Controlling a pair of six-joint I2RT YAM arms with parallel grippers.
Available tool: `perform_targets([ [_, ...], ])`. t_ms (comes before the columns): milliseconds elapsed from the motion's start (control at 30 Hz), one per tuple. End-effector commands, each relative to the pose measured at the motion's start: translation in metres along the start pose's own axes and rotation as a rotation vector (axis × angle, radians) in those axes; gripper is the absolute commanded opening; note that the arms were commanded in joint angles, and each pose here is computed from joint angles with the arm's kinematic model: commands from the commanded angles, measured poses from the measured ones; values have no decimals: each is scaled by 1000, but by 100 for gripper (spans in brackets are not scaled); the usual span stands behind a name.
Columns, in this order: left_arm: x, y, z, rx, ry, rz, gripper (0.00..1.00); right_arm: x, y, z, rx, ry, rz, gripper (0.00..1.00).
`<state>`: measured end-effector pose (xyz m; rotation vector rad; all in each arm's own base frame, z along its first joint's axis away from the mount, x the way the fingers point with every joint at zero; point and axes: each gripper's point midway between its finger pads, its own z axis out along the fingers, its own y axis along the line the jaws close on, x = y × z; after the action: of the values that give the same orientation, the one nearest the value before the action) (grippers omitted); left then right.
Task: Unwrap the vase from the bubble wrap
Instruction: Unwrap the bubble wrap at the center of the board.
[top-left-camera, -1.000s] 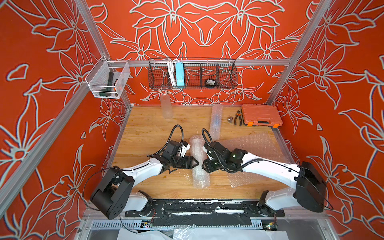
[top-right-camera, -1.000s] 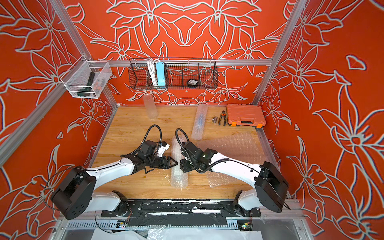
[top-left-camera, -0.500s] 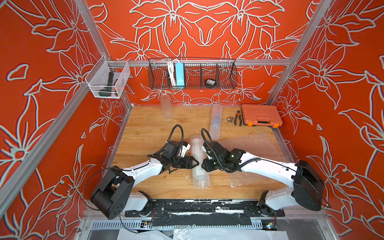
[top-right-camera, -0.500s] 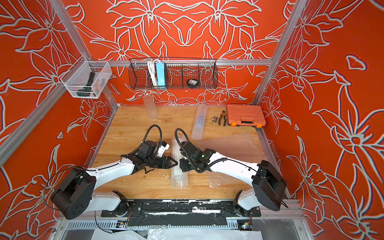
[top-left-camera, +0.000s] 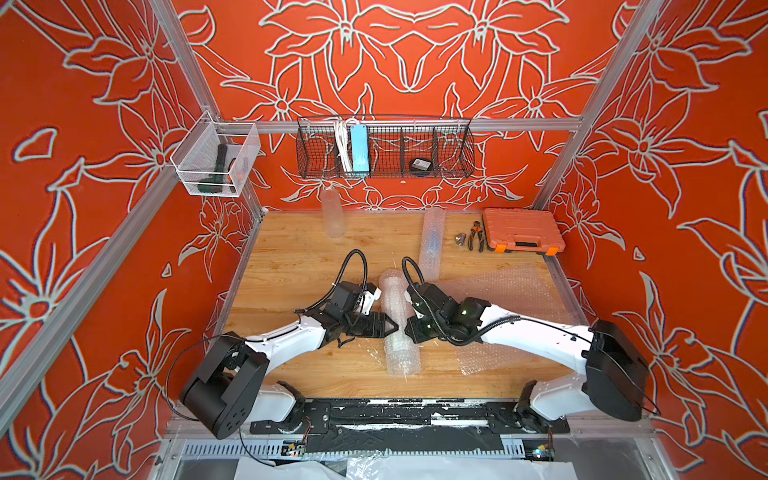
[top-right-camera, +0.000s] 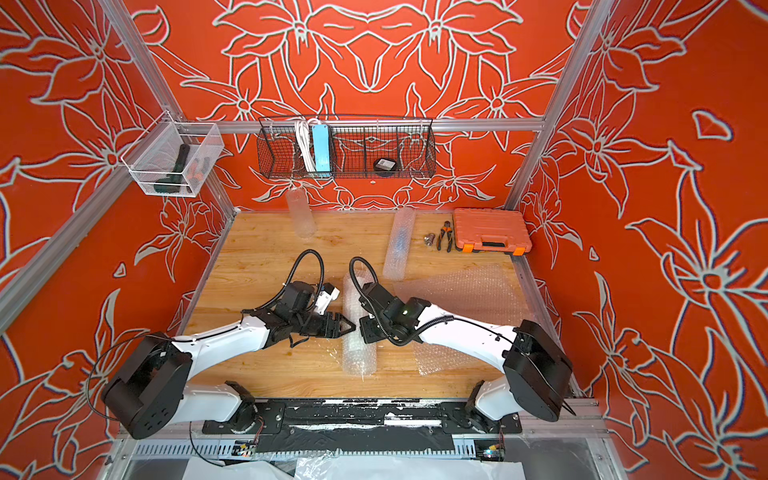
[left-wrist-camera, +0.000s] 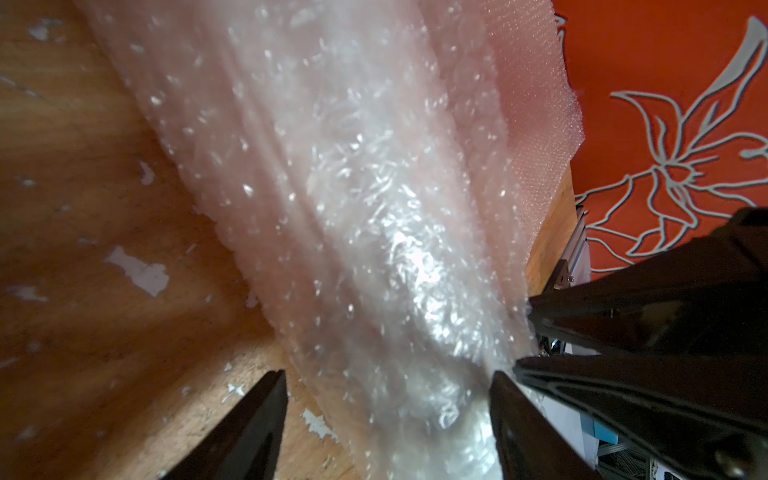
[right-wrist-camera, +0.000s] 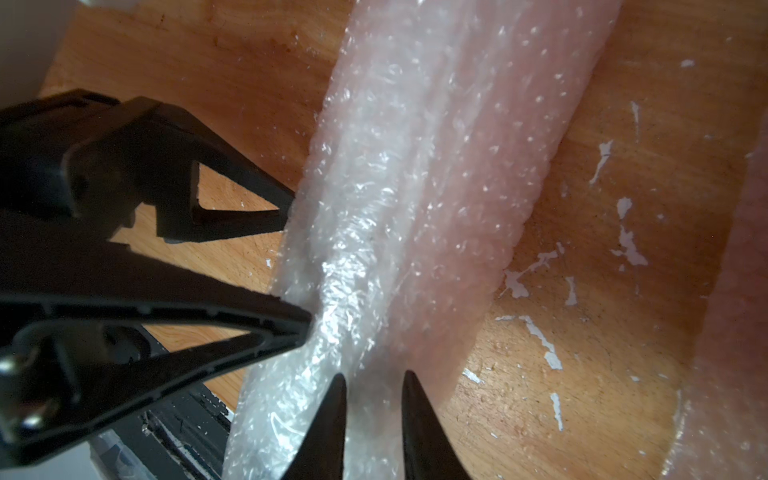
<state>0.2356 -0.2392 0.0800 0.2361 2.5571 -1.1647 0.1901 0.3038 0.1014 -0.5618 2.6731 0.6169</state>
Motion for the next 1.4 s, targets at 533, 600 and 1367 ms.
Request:
perform_targets([
  [533, -3, -4, 8, 5, 10, 20, 82, -10, 7, -7, -6, -30, 2, 15],
  [600, -1, 7, 11, -47, 19, 11, 80, -10, 6, -7, -4, -32, -1, 14],
  [1367, 13, 44, 10, -214, 38, -11, 71, -4, -9, -24, 41, -71, -21, 1],
])
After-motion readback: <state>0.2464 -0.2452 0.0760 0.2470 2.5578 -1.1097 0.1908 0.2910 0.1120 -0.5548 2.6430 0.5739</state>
